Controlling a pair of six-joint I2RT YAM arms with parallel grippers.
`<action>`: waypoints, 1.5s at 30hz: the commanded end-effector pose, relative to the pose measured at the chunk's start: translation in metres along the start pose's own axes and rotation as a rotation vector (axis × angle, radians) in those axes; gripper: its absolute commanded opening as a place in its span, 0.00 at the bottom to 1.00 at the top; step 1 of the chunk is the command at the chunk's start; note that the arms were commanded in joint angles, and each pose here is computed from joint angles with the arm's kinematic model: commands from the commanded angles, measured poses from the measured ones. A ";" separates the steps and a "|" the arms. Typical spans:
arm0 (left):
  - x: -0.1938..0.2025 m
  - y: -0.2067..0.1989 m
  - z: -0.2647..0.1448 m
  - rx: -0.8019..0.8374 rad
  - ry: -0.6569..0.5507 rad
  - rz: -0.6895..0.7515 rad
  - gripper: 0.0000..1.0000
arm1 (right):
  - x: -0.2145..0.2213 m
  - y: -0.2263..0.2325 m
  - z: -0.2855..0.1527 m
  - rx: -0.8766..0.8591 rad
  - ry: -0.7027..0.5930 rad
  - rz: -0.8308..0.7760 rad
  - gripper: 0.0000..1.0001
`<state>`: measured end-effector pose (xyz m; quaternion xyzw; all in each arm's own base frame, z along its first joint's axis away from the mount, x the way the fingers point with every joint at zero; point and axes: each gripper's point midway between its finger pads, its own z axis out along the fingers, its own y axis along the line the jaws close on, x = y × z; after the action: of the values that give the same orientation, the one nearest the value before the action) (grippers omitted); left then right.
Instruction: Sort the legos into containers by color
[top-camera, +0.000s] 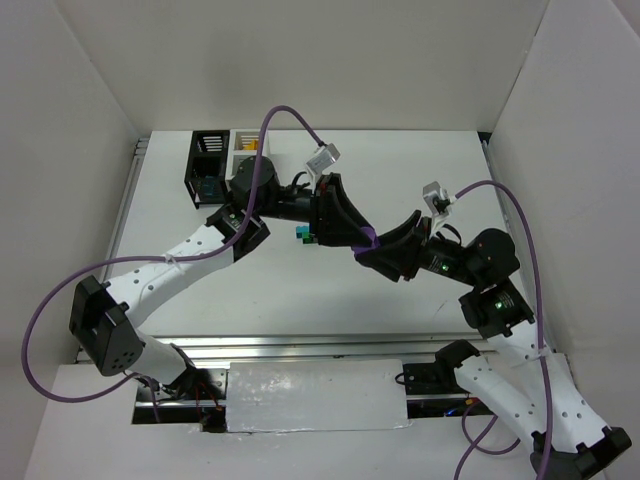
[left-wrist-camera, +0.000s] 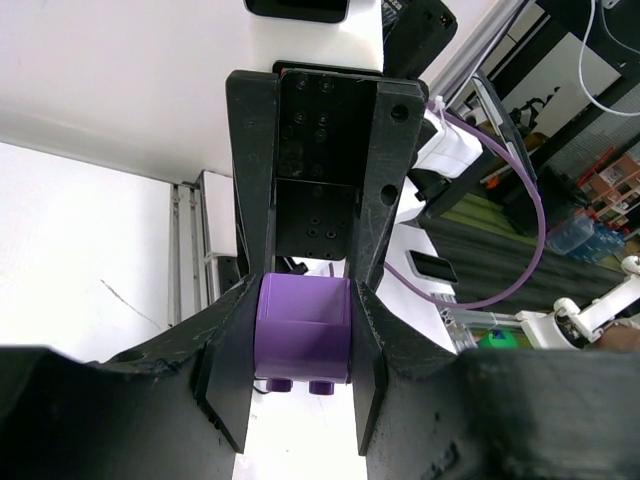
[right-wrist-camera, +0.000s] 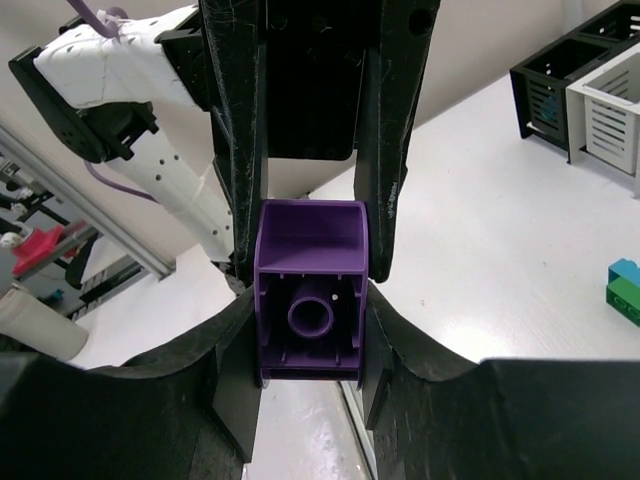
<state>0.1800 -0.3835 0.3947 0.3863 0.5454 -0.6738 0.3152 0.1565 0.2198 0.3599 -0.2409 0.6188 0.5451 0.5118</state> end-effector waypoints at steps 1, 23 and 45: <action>-0.009 -0.013 -0.005 0.010 -0.018 0.074 0.00 | -0.027 0.003 -0.001 0.038 -0.082 -0.054 0.25; -0.166 0.173 -0.317 -1.824 -0.535 0.301 0.00 | 0.001 -0.087 -0.042 0.578 -0.151 0.111 1.00; -0.160 0.231 -0.481 -2.100 -0.500 0.161 0.00 | 0.045 -0.105 -0.050 0.634 -0.072 0.192 1.00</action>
<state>0.5389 0.0395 0.3542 -0.1950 0.7562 0.0913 0.6179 0.2089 0.1559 0.2633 0.0047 0.7656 0.3769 0.5213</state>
